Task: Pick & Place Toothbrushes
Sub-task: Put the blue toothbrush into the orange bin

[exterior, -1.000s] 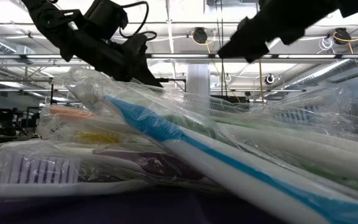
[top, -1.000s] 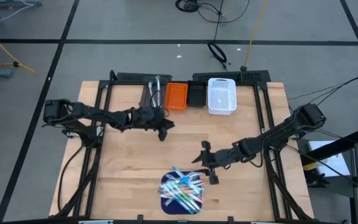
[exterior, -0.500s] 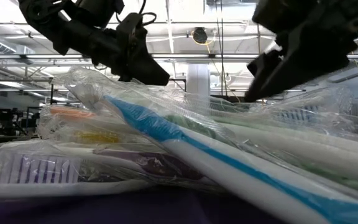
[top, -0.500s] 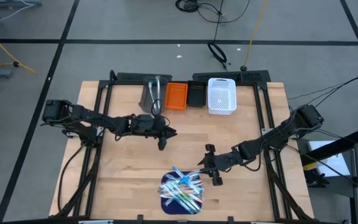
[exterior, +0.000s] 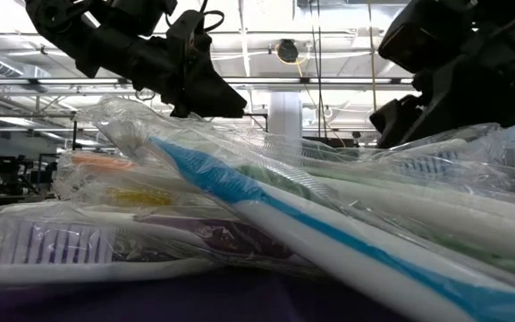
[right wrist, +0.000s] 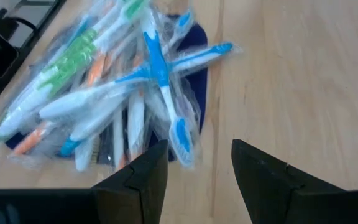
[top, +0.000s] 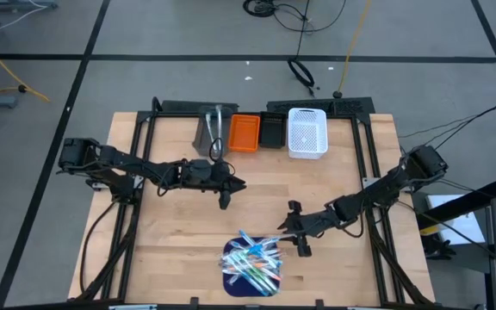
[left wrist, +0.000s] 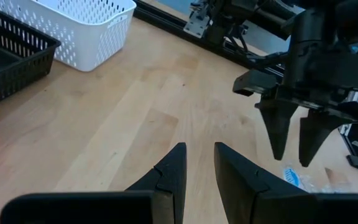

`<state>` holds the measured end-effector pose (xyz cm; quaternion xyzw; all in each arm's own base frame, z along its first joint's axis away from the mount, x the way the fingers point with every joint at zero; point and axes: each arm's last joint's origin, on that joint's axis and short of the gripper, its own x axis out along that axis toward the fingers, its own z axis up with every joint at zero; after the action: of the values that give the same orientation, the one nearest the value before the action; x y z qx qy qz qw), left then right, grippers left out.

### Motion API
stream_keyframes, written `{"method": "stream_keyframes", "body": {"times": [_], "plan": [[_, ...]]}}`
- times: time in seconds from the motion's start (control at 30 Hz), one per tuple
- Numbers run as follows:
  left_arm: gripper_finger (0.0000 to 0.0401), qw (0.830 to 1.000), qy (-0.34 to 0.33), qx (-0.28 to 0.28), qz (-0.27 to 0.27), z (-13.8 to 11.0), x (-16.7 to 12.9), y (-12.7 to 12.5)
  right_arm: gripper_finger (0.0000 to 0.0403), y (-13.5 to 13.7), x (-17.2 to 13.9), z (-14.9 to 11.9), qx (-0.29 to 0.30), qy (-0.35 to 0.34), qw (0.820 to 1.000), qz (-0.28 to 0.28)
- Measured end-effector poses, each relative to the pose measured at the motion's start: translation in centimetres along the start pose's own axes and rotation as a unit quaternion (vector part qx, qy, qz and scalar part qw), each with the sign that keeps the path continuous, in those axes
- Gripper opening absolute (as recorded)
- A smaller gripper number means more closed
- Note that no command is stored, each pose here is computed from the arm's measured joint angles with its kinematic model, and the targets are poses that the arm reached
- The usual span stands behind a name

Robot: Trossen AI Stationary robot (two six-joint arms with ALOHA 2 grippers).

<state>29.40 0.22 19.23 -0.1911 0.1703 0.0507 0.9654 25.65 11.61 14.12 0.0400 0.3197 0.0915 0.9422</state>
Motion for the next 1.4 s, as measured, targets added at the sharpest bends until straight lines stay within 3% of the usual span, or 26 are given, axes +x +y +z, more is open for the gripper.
{"method": "stream_keyframes", "body": {"times": [0.43, 0.93, 1.4], "plan": [[0.0081, 1.0, -0.001, -0.001, -0.001, 0.0, 0.0, 0.0, 0.0159, 0.3, 2.6, -1.7, 0.015, 0.008, 0.999, 0.029], [0.0081, 1.0, -0.001, -0.001, -0.001, 0.0, 0.0, 0.0, 0.001, 0.3, 2.8, -1.6, 0.019, -0.004, 0.999, 0.032], [0.0081, 1.0, -0.001, -0.017, -0.001, 0.0, 0.0, 0.0, 0.0, 0.2, 2.0, -0.7, 0.017, -0.02, 0.999, 0.029]]}}
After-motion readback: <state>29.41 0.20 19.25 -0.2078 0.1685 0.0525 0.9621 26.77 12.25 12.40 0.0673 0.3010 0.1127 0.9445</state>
